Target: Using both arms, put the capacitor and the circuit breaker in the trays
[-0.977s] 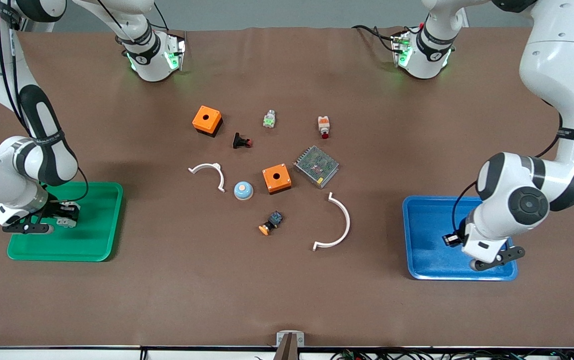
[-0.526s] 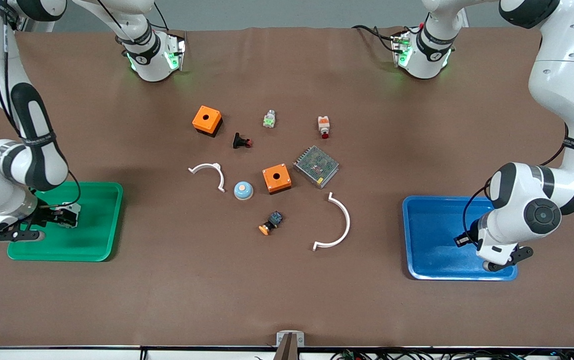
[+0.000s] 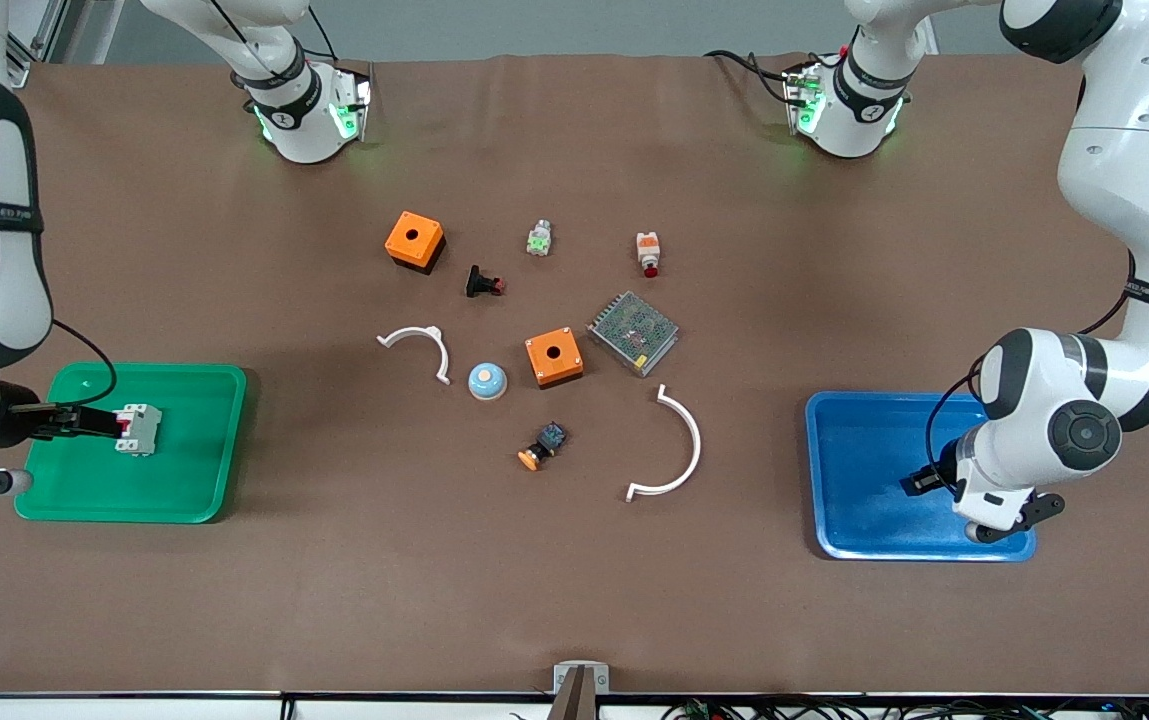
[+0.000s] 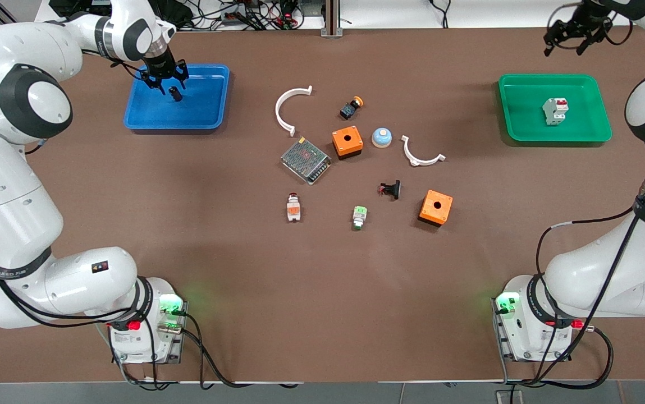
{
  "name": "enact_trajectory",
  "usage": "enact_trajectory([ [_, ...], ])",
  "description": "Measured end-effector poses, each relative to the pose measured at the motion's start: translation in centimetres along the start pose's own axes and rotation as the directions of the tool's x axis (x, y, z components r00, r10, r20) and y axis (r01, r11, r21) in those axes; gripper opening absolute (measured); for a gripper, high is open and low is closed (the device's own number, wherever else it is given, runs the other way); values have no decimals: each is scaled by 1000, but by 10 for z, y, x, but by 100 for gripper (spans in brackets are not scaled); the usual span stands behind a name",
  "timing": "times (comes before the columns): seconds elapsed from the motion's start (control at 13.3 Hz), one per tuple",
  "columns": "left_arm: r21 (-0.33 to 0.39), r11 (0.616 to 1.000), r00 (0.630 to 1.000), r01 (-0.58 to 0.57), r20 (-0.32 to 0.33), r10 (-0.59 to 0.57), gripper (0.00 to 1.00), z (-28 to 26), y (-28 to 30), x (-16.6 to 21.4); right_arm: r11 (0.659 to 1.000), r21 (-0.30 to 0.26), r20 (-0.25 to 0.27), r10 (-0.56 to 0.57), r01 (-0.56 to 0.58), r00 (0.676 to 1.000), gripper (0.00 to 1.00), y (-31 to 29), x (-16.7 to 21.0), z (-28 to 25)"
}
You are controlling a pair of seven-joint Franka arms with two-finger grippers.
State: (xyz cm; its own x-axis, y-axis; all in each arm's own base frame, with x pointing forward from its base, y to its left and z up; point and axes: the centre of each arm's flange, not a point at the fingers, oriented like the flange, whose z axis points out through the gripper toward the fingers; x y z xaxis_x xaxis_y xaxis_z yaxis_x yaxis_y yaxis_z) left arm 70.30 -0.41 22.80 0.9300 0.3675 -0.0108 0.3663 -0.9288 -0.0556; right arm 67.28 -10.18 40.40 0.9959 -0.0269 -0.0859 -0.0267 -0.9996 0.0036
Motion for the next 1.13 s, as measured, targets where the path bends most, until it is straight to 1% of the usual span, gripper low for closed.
enact_trajectory([
  [0.15,12,999,999,-39,-13,39,98,-29,0,2,1000,2,29,27,-27,999,100,-36,-9,-21],
  [0.23,21,998,998,-63,-31,63,100,-53,-1,3,1000,4,43,23,-23,999,100,-47,-16,-36],
  [0.38,33,991,987,-129,-93,131,100,-115,0,0,1000,11,62,14,-15,998,100,-55,-38,-74],
  [0.45,44,985,978,-168,-121,172,100,-148,2,-5,1000,14,61,15,-16,998,100,-54,-50,-95],
  [0.53,64,977,969,-203,-132,210,100,-179,4,-14,1000,17,53,18,-19,998,100,-52,-61,-114],
  [0.68,119,955,952,-271,-113,284,100,-233,4,-39,1000,20,24,20,-21,1000,100,-50,-75,-141],
  [0.75,138,945,945,-297,-97,311,100,-257,1,-52,1000,19,22,20,-20,1000,100,-50,-78,-149],
  [0.9,131,933,934,-336,-82,348,100,-305,-7,-77,1000,17,33,23,-23,999,100,-48,-82,-161],
  [1.13,80,929,927,-362,-73,367,100,-369,-36,-112,999,14,28,37,-38,999,100,-40,-82,-165],
])
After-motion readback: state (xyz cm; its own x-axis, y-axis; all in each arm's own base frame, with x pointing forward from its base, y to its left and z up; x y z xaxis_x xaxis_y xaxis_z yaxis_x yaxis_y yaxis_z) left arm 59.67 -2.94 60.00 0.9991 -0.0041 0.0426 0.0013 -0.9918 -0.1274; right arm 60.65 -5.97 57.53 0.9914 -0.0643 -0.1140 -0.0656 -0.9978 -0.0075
